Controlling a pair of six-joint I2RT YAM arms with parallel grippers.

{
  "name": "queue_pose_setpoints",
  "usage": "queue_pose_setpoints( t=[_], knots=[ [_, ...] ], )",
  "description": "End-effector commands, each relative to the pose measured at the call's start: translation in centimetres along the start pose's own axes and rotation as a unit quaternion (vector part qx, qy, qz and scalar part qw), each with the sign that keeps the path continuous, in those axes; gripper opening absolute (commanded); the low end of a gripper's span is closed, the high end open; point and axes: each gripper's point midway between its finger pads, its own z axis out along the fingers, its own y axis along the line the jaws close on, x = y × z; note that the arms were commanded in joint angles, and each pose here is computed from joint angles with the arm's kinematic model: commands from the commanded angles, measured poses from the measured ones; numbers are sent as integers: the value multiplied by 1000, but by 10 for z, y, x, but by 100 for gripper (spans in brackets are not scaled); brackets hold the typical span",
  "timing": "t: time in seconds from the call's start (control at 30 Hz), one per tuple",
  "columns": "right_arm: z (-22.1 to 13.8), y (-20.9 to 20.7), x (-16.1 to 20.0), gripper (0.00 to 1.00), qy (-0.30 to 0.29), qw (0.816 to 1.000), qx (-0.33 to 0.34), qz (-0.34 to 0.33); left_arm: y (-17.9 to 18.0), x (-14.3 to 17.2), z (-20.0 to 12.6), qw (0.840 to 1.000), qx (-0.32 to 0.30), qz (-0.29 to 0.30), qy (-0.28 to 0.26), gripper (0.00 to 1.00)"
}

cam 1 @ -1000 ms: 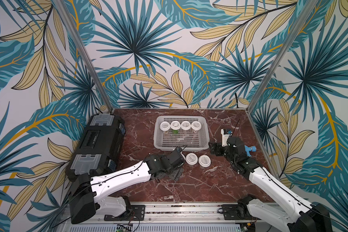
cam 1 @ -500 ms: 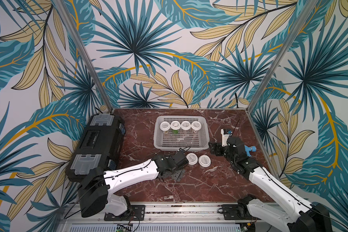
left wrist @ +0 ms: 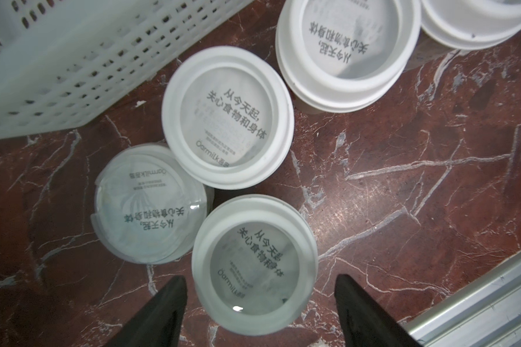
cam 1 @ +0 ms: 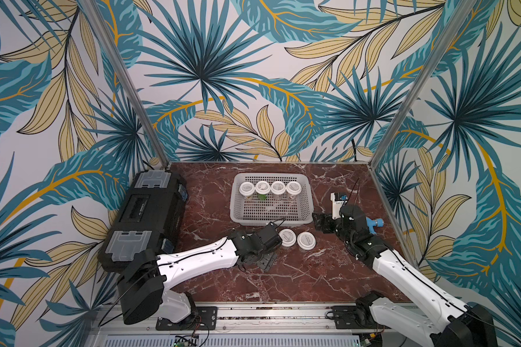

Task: Put the yogurt in the basket
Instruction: Pick up the yogurt from the center of the board.

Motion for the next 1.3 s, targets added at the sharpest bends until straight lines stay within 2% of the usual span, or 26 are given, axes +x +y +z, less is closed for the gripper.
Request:
queue_pose_setpoints(
  t=[0.0, 0.57, 0.8, 1.13, 1.27],
  knots=[
    [3, 1, 3, 89, 5, 1000, -1, 4, -1, 6, 8, 1000, 6, 4, 16, 81],
    [3, 2, 3, 89, 7, 1000, -3, 3, 1, 10, 11, 1000, 3, 2, 23, 82],
    [2, 1, 3, 89, 7, 1000, -2, 4, 3, 9, 8, 1000, 0, 1, 22, 75],
    [2, 2, 3, 89, 6, 1000, -3, 4, 5, 10, 3, 1000, -4, 1, 23, 70],
    [2, 2, 3, 89, 6, 1000, -3, 4, 9, 8, -10, 1000, -8, 3, 19, 70]
  ],
)
